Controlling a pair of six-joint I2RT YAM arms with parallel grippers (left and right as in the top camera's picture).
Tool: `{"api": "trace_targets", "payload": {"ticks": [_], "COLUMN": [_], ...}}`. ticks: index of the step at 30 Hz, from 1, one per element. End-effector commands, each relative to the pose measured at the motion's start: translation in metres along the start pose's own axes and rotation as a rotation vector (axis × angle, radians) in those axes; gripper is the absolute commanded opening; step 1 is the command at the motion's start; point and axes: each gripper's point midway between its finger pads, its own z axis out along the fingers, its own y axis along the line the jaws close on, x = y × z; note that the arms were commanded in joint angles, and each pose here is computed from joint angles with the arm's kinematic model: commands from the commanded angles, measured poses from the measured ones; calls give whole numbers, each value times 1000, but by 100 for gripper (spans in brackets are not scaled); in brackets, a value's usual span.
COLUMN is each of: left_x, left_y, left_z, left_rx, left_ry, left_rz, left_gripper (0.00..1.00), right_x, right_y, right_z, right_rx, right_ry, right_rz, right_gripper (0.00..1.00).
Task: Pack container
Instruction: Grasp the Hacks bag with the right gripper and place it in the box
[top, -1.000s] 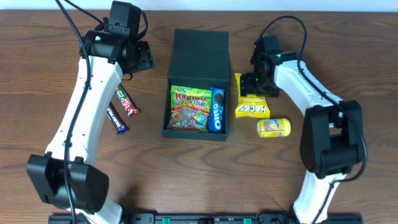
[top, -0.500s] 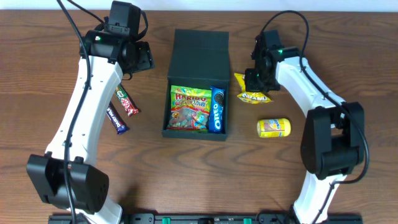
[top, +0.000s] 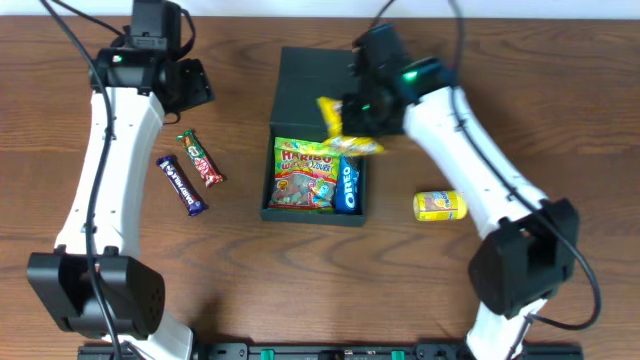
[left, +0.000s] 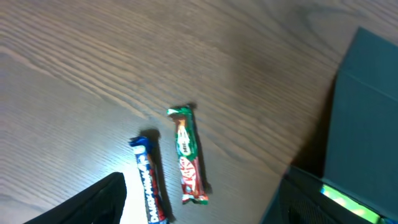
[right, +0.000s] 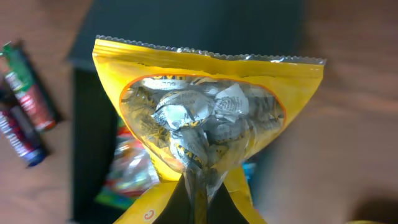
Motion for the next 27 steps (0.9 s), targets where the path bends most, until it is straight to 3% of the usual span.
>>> {"api": "trace_targets", "payload": {"ticks": [1, 7, 15, 16, 18, 20, 21, 26, 27], "left_x": [-7, -11, -9, -9, -9, -9, -9, -9, -9], "left_y": [7, 9, 4, 4, 3, 4, 4, 4, 4], "left_z": [-4, -4, -4, -4, -4, -4, -4, -4, -4], "left_rx": [-1, 1, 26, 30, 32, 32, 32, 32, 32], "left_ry": [-20, -33, -22, -20, -20, -20, -20, -20, -20], "left_rz": [-4, -14, -15, -15, -12, -12, -12, -12, -12], "left_gripper": [80, 83, 83, 83, 84, 84, 85, 85, 85], "right_x": [14, 30, 45, 45, 47, 47, 47, 41, 38], "right_y": [30, 66, 78, 79, 80, 81, 81, 78, 77], "right_z": [2, 21, 39, 39, 39, 38, 38, 33, 30], "right_rx": [-12, 38, 73, 72, 72, 70, 71, 67, 64], "right_ry": [-2, -58, -54, -54, -53, -54, -53, -64, -69], "right_rz": [75, 71, 120, 121, 117, 116, 115, 80, 61], "right_gripper": [1, 1, 1, 11, 57, 93, 99, 99, 95]}}
